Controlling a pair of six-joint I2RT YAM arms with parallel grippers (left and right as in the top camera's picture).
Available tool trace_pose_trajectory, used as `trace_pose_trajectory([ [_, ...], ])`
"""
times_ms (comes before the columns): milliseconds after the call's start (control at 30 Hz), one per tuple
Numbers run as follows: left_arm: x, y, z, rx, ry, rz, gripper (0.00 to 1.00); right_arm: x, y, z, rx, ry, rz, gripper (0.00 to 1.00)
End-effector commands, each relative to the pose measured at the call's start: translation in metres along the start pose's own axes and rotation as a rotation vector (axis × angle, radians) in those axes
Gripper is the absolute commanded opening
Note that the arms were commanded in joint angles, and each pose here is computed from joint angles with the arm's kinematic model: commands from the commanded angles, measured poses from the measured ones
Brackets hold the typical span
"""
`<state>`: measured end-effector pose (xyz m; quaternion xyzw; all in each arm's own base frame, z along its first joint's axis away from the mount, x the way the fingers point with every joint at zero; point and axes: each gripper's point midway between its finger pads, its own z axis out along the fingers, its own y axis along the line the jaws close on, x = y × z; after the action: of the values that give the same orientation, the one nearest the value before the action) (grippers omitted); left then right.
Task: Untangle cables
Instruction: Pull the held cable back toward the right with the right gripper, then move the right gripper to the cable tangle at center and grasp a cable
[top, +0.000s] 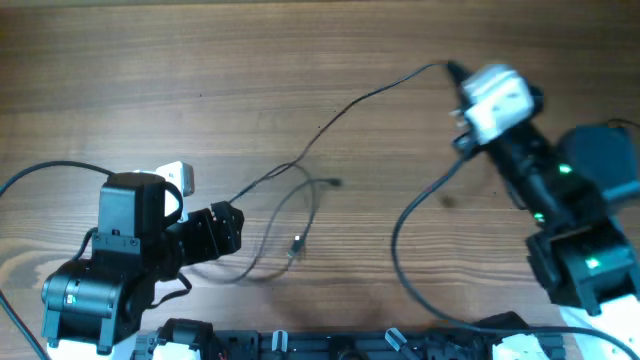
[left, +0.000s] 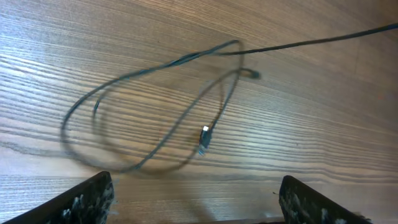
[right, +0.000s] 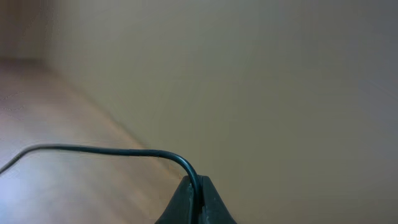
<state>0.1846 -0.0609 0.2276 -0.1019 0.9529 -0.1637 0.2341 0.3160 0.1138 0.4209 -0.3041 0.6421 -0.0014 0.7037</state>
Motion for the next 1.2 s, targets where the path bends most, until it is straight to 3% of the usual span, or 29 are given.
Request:
trace_pose_trajectory([
  [0,-0.003,-0.001,-0.004,0.0,-0.017,0.011,0.87,-0.006,-0.053,-0.023,0.197,-0.028,0.19,0.04],
  [67,-0.002,-0.001,-0.003,-0.001,-0.016,0.011,0.87,-0.013,-0.062,-0.027,0.209,-0.074,0.286,0.04],
  [167,-0.002,-0.001,-0.002,-0.004,-0.008,0.01,0.85,-0.048,-0.05,-0.03,0.079,-0.226,0.345,0.04],
  [300,0.0,0.001,0.004,-0.019,0.026,0.003,0.85,-0.084,-0.049,-0.042,0.03,-0.379,0.346,0.04],
  [367,0.002,0.003,0.008,-0.031,0.054,-0.003,0.85,-0.075,-0.059,-0.039,0.095,-0.345,0.35,0.04],
  [433,0.004,0.005,0.011,-0.04,0.075,-0.007,0.85,-0.04,-0.077,-0.035,0.24,-0.214,0.413,0.04],
  [567,0.004,0.005,0.013,-0.044,0.084,-0.009,0.84,0.07,-0.081,-0.042,0.455,0.234,0.495,0.04],
  [633,0.003,0.005,0.013,-0.043,0.081,-0.009,0.84,0.114,-0.057,-0.045,0.4,0.436,0.521,0.04],
  [733,0.003,0.003,0.013,-0.035,0.084,-0.009,0.85,0.152,-0.014,-0.046,0.239,0.622,0.593,0.06],
  [767,0.004,0.003,0.013,-0.032,0.087,-0.01,0.84,0.162,0.002,-0.046,0.173,0.677,0.621,0.15],
  [833,0.005,0.001,0.013,-0.023,0.093,-0.011,0.85,0.178,0.034,-0.049,0.036,0.78,0.698,1.0],
  [967,0.006,-0.001,0.013,-0.008,0.1,-0.01,0.86,0.192,0.099,-0.056,-0.238,0.966,0.966,1.0],
  [1067,0.01,-0.011,0.012,0.051,0.121,0.059,0.86,0.177,0.142,-0.056,-0.618,0.93,0.934,1.0],
  [1167,0.012,-0.016,0.012,0.081,0.13,0.092,0.86,0.19,0.169,-0.057,-0.808,0.957,0.805,1.0],
])
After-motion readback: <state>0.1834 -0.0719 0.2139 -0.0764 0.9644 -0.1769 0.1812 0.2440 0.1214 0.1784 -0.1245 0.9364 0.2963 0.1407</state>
